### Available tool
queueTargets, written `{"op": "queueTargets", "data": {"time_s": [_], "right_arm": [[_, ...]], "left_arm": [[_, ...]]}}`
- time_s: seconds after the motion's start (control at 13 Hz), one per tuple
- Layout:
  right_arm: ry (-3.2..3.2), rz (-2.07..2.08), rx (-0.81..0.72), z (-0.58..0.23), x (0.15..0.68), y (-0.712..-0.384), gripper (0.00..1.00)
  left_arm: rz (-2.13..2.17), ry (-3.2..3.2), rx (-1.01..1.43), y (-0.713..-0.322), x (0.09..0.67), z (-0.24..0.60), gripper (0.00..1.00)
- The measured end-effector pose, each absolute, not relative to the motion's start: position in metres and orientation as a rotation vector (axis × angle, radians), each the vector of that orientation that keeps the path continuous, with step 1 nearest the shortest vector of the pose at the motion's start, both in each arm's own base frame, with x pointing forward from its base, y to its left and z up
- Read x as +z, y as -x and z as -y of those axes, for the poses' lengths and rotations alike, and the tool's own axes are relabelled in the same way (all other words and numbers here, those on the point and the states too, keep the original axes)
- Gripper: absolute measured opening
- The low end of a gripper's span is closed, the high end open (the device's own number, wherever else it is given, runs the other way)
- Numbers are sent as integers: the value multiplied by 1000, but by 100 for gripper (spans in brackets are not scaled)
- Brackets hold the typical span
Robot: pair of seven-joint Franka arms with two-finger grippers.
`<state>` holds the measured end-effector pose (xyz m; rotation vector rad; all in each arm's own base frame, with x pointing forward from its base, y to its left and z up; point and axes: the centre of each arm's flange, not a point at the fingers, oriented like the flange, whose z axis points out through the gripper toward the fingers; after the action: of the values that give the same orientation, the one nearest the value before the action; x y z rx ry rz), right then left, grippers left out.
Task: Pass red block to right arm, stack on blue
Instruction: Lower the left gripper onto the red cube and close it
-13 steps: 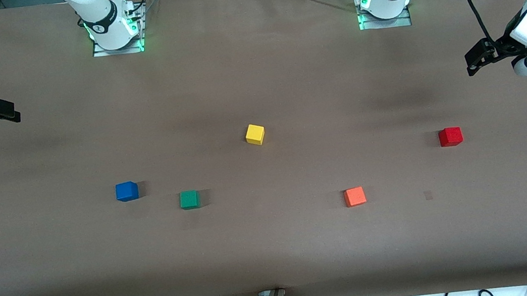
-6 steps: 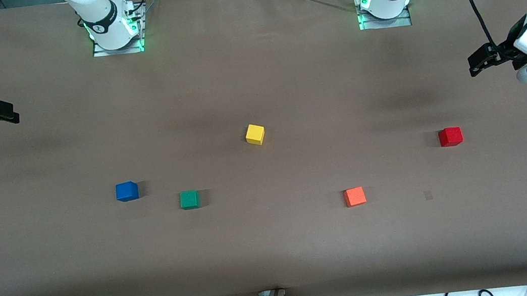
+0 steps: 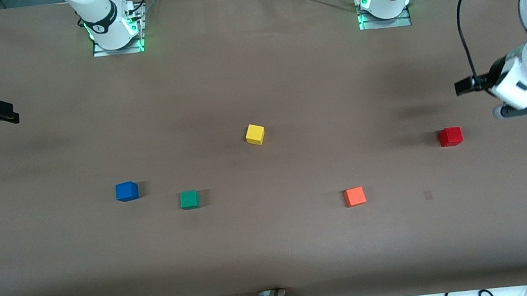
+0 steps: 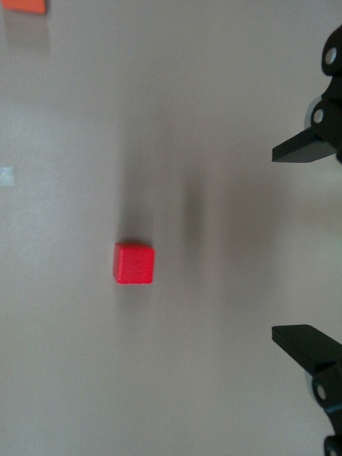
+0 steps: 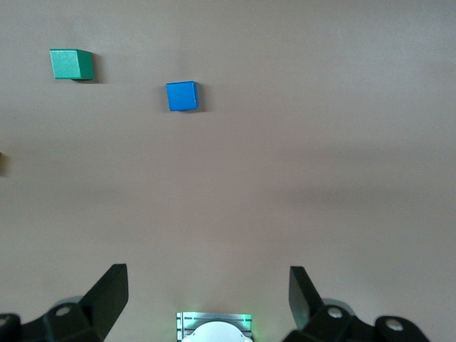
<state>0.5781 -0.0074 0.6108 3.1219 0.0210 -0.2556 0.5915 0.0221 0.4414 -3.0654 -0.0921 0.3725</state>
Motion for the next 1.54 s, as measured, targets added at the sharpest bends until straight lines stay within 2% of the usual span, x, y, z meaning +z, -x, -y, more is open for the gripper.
{"op": "queueTargets", "data": {"time_s": [0.38,0.77,1.08,1.54], "right_arm": [[-3122,-23,-255,8,611,-578,100],[-3122,-22,-255,8,611,-578,100],[-3122,-21,-255,9,611,-578,100],[-3122,-21,-257,9,610,-579,100]], "left_arm": [[-11,3074,284,-625,334,-49,100],[-97,3097,127,-604,243,-74,100],[-164,3099,50,-586,203,-73,100],[-183,3105,82,-578,172,-88,98]]}}
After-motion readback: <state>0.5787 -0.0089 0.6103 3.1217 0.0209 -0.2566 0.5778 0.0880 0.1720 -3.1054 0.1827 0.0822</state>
